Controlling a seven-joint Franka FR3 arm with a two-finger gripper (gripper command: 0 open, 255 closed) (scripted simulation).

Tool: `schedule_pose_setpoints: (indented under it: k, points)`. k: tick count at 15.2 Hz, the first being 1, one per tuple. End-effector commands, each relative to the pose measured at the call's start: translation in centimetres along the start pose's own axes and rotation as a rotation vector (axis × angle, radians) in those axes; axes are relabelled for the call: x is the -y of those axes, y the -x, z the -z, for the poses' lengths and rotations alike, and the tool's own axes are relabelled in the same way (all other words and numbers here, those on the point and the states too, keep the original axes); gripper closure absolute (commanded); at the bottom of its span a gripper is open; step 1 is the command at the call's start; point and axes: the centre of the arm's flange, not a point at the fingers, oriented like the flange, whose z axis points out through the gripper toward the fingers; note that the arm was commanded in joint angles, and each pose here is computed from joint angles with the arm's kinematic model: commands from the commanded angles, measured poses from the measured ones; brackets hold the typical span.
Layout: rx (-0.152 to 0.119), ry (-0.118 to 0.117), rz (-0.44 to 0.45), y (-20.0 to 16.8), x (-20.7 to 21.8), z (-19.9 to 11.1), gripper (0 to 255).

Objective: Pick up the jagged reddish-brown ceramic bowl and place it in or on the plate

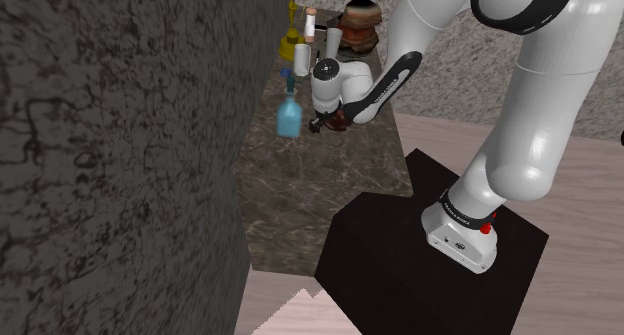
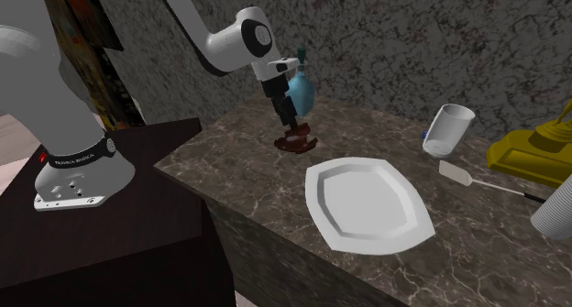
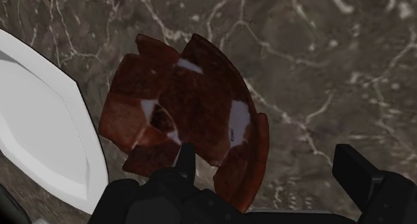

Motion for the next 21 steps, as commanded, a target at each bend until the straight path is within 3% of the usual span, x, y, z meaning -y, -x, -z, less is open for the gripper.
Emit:
schedule_pose_setpoints:
  k: [1, 2, 11, 21]
  points:
    - [0.0, 0.0, 0.0, 0.0, 0.0, 0.0, 0]
    - [0.0, 0.0, 0.0, 0.0, 0.0, 0.0, 255]
    - [0.0, 0.0, 0.0, 0.0, 0.0, 0.0, 255]
    - [0.0, 0.0, 0.0, -1.1, -2.2, 4.7, 255]
